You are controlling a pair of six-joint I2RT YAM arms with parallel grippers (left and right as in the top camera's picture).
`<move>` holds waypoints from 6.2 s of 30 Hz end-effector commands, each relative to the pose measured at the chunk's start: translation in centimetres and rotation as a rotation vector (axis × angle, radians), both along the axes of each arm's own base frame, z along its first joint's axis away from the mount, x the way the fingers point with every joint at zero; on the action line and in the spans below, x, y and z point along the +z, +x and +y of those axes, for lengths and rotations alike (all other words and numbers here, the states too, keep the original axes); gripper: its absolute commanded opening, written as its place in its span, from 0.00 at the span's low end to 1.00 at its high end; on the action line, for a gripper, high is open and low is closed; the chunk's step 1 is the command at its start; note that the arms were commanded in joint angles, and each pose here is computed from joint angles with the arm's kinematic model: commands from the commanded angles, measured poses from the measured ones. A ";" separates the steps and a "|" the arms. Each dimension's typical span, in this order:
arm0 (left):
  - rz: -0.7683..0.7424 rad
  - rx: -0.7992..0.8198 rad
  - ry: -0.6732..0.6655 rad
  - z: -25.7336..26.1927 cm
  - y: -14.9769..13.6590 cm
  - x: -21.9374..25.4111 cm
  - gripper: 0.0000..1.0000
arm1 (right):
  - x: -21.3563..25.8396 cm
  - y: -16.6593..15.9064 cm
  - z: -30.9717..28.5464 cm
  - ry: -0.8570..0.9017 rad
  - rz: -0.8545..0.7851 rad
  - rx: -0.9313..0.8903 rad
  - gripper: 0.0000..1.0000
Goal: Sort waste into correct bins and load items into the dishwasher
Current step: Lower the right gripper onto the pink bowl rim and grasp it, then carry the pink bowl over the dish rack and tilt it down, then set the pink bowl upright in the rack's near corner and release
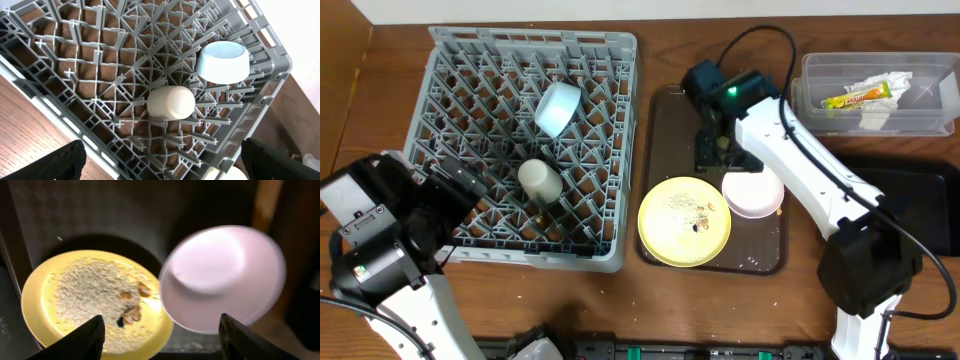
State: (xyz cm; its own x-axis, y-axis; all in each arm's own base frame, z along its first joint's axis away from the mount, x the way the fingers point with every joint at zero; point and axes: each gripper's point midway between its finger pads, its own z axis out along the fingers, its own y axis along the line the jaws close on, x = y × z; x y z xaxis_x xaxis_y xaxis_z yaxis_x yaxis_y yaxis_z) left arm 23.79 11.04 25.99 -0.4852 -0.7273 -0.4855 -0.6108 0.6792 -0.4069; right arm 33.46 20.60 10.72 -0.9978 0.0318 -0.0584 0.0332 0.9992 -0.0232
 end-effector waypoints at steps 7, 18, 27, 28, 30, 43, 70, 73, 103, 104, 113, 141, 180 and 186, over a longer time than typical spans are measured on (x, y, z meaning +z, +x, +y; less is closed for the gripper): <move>-0.022 -0.012 0.013 0.0 0.1 0.8 1.00 | -5.1 -1.8 -1.7 0.020 0.087 -0.067 0.65; -0.022 -0.012 0.013 0.0 0.1 0.8 1.00 | -6.1 0.8 -0.4 0.095 -0.017 -0.075 0.43; -0.022 -0.011 0.013 0.0 0.1 0.8 1.00 | -8.9 0.3 -2.8 0.002 -0.045 -0.184 0.34; -0.022 -0.012 0.013 0.0 0.1 0.8 1.00 | -9.1 0.2 -2.7 0.012 -0.046 -0.183 0.33; -0.022 -0.012 0.013 0.0 0.1 0.8 1.00 | -9.5 0.4 -2.1 0.043 -0.054 -0.180 0.29; -0.022 -0.012 0.013 0.0 0.1 0.8 1.00 | -2.0 6.9 5.2 0.366 -0.226 -0.108 0.01; -0.022 -0.012 0.013 0.0 0.1 0.8 1.00 | 17.9 0.1 32.2 1.371 -0.503 0.531 0.01; -0.022 -0.012 0.013 0.0 0.1 0.8 1.00 | 17.5 -4.3 34.5 1.405 -0.373 0.538 0.01; -0.094 -0.011 0.066 1.0 1.5 2.1 1.00 | 14.3 -8.4 34.9 1.339 -0.129 0.527 0.01; -0.102 -0.011 0.072 1.1 1.6 2.3 1.00 | 14.2 -8.5 34.9 1.335 -0.129 0.534 0.01; 0.036 0.141 0.170 3.9 -1.0 1.0 1.00 | 14.2 -9.7 35.4 1.336 -0.138 0.580 0.01; 0.371 0.871 0.231 10.7 -14.8 -0.7 1.00 | 8.8 -14.1 40.4 1.506 0.014 0.664 0.01; 0.371 0.871 0.231 10.7 -14.8 -0.7 1.00 | 10.3 -9.0 41.4 1.588 -0.161 0.426 0.01; 0.371 0.871 0.231 10.7 -14.8 -0.7 1.00 | 8.1 -9.4 42.0 1.582 -0.104 0.380 0.01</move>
State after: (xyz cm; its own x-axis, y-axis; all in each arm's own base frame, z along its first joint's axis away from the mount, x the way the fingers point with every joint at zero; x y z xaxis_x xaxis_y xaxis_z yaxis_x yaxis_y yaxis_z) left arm 9.26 21.59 24.61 0.0055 -0.8217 -0.5699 -0.9999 -0.0118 0.0074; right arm 24.41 61.87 20.68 -0.9390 -0.1098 -0.3258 -0.3222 -0.0498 0.9454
